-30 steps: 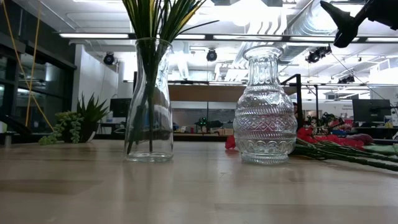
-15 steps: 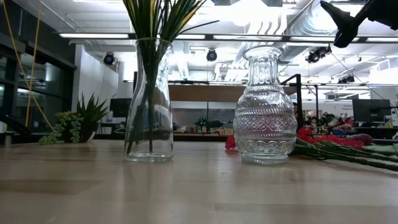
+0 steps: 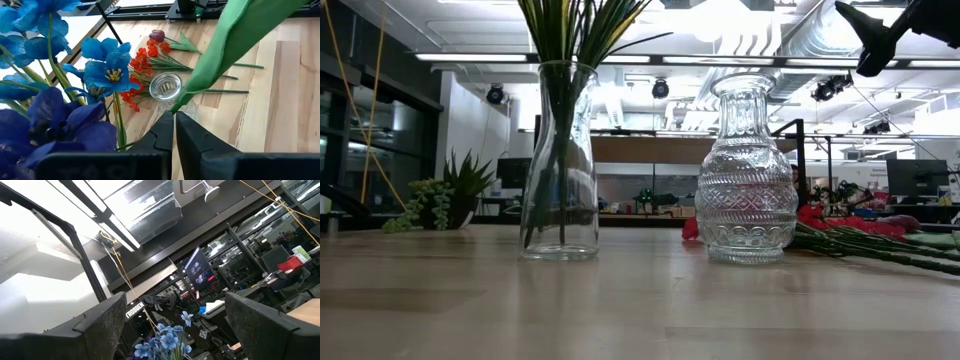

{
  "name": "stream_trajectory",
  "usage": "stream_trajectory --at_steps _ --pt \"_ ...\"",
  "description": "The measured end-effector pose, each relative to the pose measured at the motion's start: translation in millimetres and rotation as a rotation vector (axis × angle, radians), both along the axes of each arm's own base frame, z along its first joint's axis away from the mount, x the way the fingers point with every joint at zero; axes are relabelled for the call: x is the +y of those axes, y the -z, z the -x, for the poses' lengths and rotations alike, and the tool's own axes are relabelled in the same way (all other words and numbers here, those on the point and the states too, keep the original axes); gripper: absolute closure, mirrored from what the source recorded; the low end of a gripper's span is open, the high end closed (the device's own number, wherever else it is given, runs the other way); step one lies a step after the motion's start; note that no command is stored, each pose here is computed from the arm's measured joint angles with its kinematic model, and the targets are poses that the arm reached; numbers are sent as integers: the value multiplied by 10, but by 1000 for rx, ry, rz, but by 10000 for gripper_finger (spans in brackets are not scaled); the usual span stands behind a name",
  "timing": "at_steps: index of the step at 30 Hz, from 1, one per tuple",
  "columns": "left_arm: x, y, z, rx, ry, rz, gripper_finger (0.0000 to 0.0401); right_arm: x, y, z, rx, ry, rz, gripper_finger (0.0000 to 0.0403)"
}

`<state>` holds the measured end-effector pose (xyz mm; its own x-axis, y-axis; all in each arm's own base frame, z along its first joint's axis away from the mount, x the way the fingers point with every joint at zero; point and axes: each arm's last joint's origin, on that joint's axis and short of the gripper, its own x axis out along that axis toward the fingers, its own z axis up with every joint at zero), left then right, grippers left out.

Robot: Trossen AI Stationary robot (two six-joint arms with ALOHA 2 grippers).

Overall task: Pick and place flowers into a vace then onto a shelf
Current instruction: Put the orange flower into the left transparent flower vase

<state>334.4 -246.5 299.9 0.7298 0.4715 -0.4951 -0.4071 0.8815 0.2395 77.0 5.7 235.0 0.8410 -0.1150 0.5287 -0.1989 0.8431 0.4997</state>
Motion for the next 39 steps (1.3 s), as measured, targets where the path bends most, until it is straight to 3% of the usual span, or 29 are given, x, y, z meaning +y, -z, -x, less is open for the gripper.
stream_trajectory --at_steps 17,26,39 --pt "63 12 -40 28 -3 17 374 -5 1 0 2 16 -10 75" --pt "65 11 -39 25 -7 14 336 -5 1 0 2 16 -10 75" --pt "51 16 -15 31 -7 9 332 -5 0 0 1 16 -10 75"
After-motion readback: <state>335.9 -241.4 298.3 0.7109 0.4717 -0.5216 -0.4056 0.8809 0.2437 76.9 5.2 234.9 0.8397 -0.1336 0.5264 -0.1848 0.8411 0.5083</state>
